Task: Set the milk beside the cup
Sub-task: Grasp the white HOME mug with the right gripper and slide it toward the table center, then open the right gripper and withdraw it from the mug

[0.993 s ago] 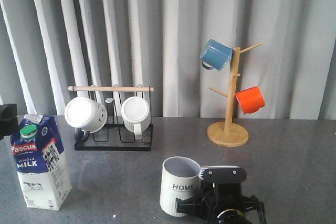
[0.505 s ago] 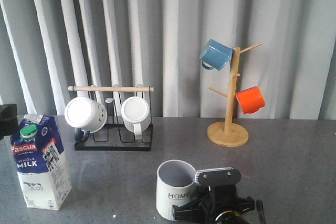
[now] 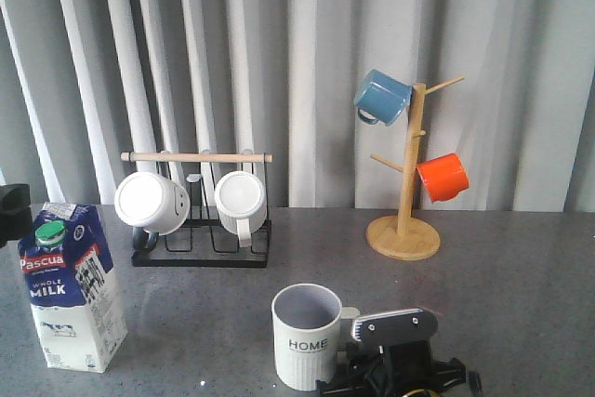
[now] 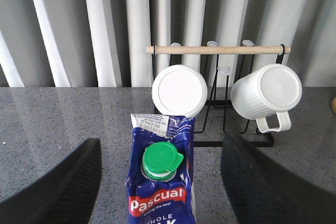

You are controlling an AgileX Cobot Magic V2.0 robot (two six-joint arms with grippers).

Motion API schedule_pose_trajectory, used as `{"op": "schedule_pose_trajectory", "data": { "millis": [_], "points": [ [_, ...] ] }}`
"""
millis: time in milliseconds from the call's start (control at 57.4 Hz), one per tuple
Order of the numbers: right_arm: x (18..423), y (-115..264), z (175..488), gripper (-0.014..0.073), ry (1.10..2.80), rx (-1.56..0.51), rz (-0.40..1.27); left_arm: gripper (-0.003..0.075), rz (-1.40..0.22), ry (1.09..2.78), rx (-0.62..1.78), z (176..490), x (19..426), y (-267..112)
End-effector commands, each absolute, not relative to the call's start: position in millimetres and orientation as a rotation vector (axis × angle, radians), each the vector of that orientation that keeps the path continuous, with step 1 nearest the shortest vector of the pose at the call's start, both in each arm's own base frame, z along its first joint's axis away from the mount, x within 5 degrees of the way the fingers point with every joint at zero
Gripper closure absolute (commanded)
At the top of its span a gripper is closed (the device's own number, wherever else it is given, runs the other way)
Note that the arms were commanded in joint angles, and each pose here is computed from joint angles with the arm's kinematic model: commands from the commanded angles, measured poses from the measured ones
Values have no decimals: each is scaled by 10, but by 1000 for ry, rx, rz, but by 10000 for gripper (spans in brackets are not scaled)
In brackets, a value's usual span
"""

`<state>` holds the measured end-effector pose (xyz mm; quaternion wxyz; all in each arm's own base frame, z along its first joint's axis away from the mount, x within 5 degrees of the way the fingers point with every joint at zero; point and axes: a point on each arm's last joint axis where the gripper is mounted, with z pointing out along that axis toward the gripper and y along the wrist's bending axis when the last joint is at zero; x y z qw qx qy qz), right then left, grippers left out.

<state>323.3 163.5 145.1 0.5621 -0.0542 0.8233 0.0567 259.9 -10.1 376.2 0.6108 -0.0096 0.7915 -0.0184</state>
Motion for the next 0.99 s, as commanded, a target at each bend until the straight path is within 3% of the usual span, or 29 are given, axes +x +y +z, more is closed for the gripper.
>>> {"op": "schedule_pose_trajectory", "data": {
  "millis": [0,122,314,557,767,889,976],
  "points": [
    [3163,1535,1801,233,1754,-93,126,260,-69,1708,-20,3980,2566,-120],
    [3016,1371,1993,233,1688,-105,81,260,-69,1708,-20,3980,2566,-120],
    [2909,1062,2500,233,1594,-291,-29,260,-69,1708,-20,3980,2566,-120],
    [2614,594,3179,233,1444,-302,-88,260,-69,1708,-20,3980,2566,-120],
    [2346,229,3458,244,1448,-166,-58,260,-69,1708,-20,3980,2566,-120],
    [2253,92,3592,298,1479,-126,-47,260,-69,1708,-20,3980,2566,-120],
    [2186,21,3693,424,1515,-71,-30,260,-69,1708,-20,3980,2566,-120]
  ]
}}
